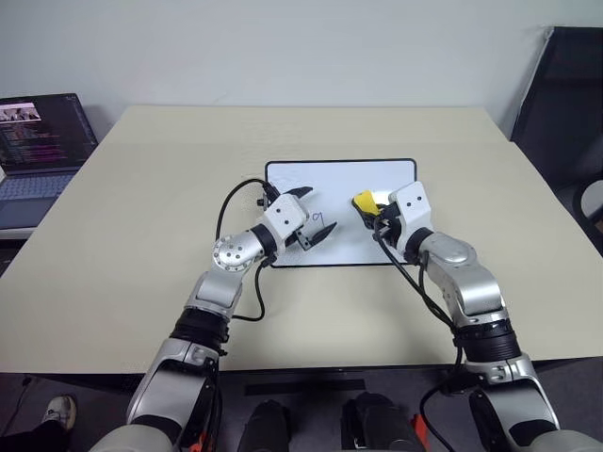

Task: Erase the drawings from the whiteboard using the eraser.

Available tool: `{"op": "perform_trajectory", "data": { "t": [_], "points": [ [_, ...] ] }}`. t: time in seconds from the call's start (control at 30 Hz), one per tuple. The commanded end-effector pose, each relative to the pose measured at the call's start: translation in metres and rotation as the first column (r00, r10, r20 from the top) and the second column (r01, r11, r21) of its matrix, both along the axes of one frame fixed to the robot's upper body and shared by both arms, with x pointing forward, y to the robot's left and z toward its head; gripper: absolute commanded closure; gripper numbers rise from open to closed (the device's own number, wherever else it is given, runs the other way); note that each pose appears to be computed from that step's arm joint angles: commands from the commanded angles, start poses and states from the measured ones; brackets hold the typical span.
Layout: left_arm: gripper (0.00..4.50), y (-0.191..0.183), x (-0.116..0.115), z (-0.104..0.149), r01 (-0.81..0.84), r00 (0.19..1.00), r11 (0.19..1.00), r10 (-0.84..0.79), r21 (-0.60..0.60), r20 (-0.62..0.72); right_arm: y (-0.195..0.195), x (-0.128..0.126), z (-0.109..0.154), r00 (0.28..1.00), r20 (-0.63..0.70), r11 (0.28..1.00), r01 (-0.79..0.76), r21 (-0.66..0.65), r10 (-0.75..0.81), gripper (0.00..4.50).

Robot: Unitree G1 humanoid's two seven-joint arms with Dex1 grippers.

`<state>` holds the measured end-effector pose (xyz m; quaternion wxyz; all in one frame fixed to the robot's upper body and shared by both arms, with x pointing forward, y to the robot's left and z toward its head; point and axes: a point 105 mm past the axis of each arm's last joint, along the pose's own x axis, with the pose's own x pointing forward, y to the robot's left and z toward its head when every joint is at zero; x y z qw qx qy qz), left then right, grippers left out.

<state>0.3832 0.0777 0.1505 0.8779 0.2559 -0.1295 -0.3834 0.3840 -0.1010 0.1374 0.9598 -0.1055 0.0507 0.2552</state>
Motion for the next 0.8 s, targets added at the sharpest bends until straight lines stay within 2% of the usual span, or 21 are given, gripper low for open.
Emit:
{"op": "perform_trajectory", "data": {
  "t": [0.03,0.3,0.5,0.63,0.8],
  "points": [
    [0.00,-0.003,0.001,0.017,0.015,0.998,1.000,-0.014,-0.014,0.059,-0.010,-0.003,-0.035,0.990,-0.137,0.999,0.039,-0.023,-0.041,3.51],
    [0.00,0.001,-0.009,0.011,0.012,0.999,1.000,-0.011,-0.019,0.048,-0.005,-0.013,0.000,0.999,0.018,0.996,0.046,0.075,-0.047,3.51],
    [0.00,0.005,-0.030,0.001,-0.027,0.999,0.998,0.028,-0.048,0.027,0.008,-0.035,0.008,0.997,0.075,0.997,0.009,0.072,-0.014,3.51],
    [0.00,0.022,-0.047,-0.011,-0.119,0.993,0.987,0.118,-0.108,-0.022,0.016,-0.041,0.014,0.988,0.154,0.999,-0.027,0.030,0.022,3.51],
    [0.00,0.038,-0.062,-0.024,-0.193,0.980,0.976,0.186,-0.105,-0.074,0.024,-0.040,0.011,0.985,0.171,0.998,-0.044,0.036,0.038,3.51]
  ]
}}
